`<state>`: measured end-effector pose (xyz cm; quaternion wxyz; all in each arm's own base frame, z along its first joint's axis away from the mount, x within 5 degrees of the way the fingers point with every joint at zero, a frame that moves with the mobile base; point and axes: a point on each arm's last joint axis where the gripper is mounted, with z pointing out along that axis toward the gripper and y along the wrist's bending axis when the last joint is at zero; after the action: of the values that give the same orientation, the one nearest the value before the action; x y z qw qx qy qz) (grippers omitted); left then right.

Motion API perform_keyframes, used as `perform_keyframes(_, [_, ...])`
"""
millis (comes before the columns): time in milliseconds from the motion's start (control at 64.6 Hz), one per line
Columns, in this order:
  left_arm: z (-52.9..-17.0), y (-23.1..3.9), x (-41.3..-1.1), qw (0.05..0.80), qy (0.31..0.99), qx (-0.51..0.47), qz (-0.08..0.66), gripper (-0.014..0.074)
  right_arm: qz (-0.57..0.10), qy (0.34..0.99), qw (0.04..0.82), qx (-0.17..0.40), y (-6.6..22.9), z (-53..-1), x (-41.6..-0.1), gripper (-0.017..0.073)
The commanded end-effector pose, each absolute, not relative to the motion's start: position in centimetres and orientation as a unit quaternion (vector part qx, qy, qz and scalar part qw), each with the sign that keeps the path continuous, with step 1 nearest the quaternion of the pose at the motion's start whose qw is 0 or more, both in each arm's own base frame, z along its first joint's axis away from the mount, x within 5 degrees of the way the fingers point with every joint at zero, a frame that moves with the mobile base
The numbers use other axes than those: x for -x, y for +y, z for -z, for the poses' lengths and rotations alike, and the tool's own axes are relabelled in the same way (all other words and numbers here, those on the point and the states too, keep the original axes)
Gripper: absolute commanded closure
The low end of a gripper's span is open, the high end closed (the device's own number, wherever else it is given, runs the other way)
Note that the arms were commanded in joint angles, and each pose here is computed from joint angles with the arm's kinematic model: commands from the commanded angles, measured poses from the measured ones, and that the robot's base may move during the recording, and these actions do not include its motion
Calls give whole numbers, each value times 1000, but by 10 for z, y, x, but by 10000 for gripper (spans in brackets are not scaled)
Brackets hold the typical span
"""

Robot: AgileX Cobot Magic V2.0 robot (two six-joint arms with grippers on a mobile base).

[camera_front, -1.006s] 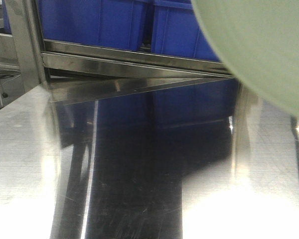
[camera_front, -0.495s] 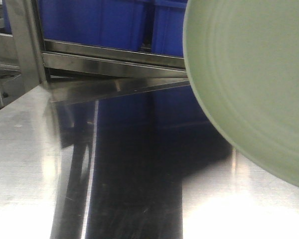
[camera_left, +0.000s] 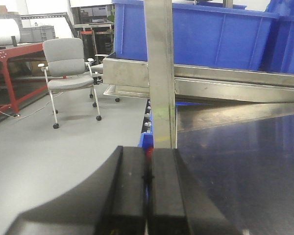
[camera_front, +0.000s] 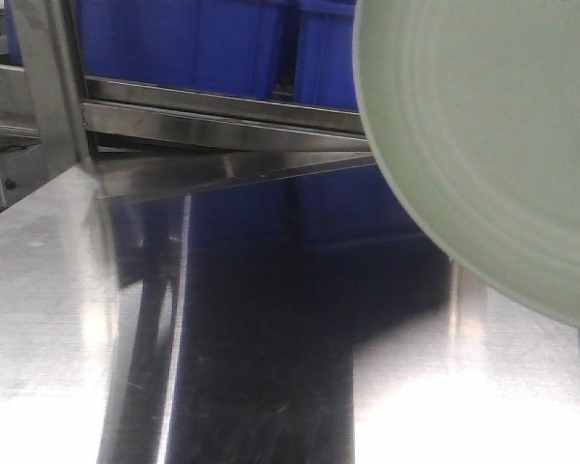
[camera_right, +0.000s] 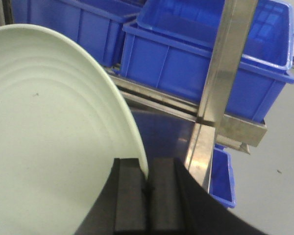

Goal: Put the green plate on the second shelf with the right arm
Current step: 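Lift the plate with the right gripper and raise it beside the robot, then hold the plate in the right gripper while the base drives to the shelf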

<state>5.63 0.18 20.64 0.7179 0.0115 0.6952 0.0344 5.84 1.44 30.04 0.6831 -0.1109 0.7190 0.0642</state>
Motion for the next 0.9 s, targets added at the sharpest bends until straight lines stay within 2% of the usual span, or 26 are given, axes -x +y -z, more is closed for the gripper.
perform_keyframes(0, [-201, 1, -56, 739, 673, -13, -31, 463, -64, 680, 723, 104, 14, -318, -57, 503])
perform_keyframes(480, [-201, 1, -56, 739, 673, -13, -31, 463, -57, 682, 721, 107, 13, -317, -57, 503])
perform_keyframes(758, [-201, 1, -56, 739, 673, -13, -31, 463, 16, 677, 735, 26, 1, -302, -63, 503])
perform_keyframes(882, [-201, 1, -56, 739, 673, -13, -31, 463, 23, 679, 734, 18, 0, -301, -63, 503])
